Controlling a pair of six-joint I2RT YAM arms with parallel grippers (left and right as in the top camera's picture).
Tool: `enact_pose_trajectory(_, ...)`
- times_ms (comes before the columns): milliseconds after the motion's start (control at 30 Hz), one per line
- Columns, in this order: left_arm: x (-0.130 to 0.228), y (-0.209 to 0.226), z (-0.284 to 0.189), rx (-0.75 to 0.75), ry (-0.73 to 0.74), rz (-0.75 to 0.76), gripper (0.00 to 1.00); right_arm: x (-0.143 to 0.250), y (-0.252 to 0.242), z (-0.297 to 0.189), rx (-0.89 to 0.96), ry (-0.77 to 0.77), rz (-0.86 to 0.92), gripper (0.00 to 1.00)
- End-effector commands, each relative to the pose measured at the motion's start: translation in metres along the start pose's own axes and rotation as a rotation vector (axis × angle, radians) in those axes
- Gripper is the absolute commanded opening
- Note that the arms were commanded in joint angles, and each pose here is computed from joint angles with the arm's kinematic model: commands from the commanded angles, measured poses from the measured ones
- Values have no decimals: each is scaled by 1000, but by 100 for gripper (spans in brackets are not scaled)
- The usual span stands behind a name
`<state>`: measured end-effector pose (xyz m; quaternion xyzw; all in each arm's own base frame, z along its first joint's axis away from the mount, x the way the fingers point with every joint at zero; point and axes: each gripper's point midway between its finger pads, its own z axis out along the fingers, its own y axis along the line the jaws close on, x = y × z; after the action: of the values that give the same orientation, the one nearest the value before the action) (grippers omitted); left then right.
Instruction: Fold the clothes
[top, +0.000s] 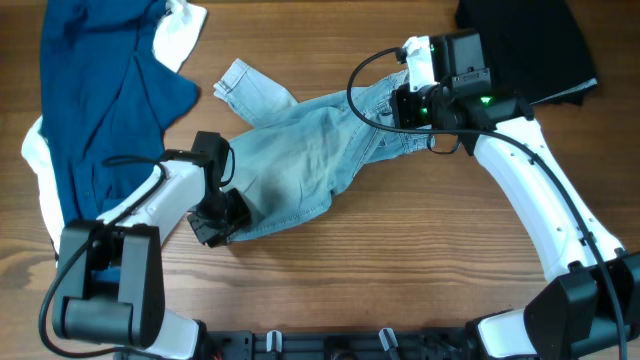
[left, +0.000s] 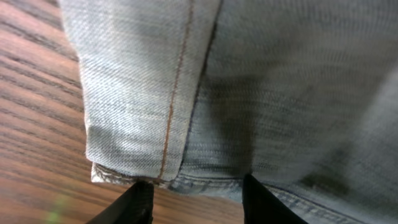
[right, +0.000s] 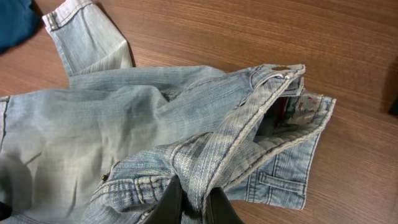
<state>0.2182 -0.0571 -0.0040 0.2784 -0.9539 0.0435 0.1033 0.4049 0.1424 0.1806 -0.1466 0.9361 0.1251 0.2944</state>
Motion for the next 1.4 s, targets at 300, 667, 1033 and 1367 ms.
enact_pose_trajectory(300,-10,36,35,-105,-132,-176,28,-4,-1,3,10,-6,6,7)
enact_pose_trajectory(667,-40,-5,-29,22,-244,-145,4,-7,4,-2,-14,-20,8,4)
enact_pose_trajectory(1033,-53,-50,-283,360,-833,95,4,-48,14,-109,34,-277,-24,4)
enact_pose_trajectory(1367,7,-33,-431,557,-1192,218,4,-58,29,-220,53,-467,-50,4)
